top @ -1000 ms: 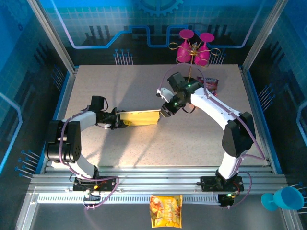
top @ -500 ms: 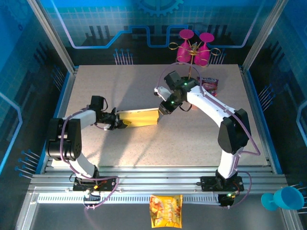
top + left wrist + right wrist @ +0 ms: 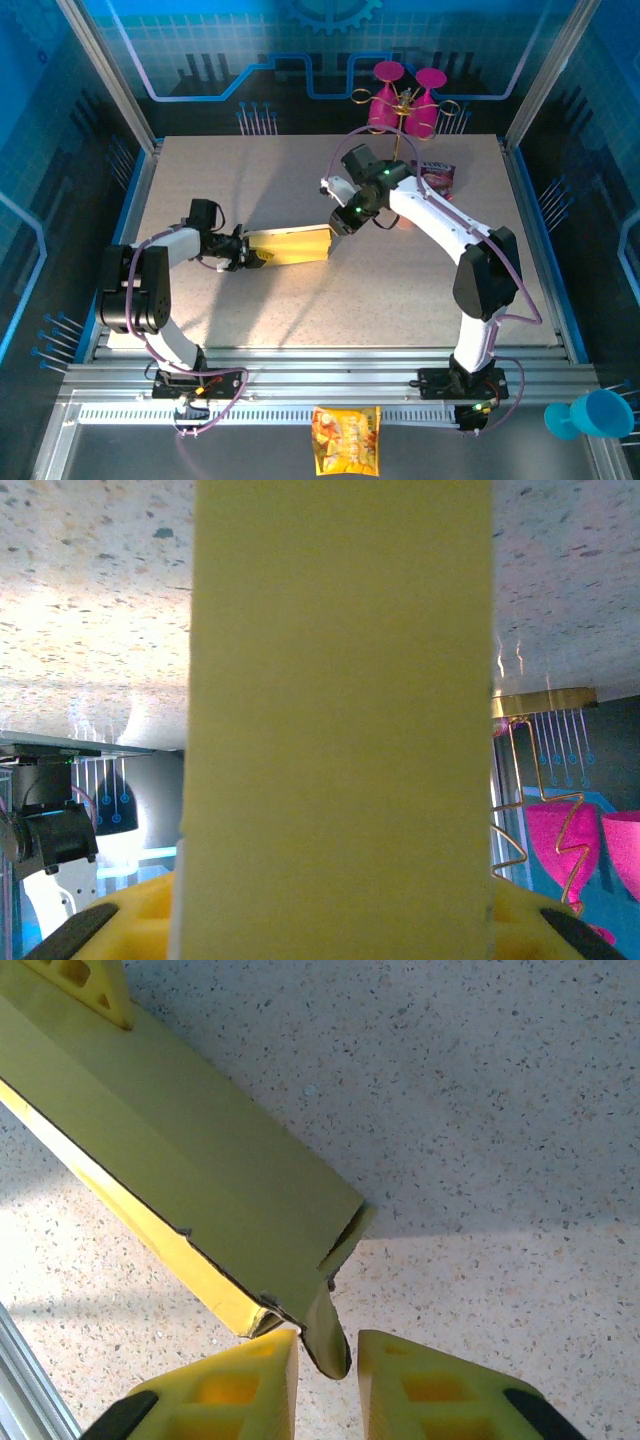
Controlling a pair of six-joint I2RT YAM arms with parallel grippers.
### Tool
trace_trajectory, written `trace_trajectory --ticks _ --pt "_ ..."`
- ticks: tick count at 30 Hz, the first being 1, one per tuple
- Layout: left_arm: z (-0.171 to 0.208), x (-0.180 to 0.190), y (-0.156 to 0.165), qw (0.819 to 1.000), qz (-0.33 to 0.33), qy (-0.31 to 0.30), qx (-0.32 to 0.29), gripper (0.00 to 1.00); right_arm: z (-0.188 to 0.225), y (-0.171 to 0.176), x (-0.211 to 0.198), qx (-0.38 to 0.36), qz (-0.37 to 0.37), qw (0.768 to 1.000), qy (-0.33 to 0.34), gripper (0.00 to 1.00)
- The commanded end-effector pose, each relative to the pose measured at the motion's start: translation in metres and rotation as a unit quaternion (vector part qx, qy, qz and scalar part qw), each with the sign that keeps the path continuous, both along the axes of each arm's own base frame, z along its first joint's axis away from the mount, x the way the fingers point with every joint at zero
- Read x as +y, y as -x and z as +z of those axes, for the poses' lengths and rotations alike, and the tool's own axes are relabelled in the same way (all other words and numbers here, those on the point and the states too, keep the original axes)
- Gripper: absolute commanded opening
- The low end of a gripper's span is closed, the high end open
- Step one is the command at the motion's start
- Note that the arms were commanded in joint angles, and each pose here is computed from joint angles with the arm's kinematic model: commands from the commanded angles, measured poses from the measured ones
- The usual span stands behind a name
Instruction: Fold the paper box
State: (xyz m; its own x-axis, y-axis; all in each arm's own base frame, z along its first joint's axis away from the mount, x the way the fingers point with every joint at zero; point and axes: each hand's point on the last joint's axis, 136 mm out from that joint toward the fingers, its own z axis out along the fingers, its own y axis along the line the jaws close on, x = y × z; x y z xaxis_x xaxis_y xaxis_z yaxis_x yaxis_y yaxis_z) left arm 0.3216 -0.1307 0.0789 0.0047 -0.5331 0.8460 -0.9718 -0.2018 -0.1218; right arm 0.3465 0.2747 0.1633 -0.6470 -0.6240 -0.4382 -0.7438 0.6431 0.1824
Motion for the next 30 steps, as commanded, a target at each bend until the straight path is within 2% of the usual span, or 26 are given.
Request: trace_trajectory --ticks 1,8,20,30 --pt "-0.0304 0.0112 0.0175 0.995 0.022 -0.049 0.081 0.00 0.0033 0.0051 0.0073 0.011 0.007 1.000 -0.004 0.21" --pt "-0.0283 0.0114 0.0151 0.996 0.022 -0.048 0.078 0.00 -0.0014 0.0042 0.0100 0.021 0.005 1.000 -0.006 0.12" --pt "-0.0292 0.0119 0.0136 0.995 0.027 -0.048 0.078 0.00 0.0034 0.0067 0.0121 0.036 -0.032 0.999 -0.017 0.03" --pt "-0.0305 0.0125 0.0145 0.995 0.039 -0.047 0.085 0.00 0.0062 0.0071 0.0105 0.054 -0.115 0.992 -0.023 0.00"
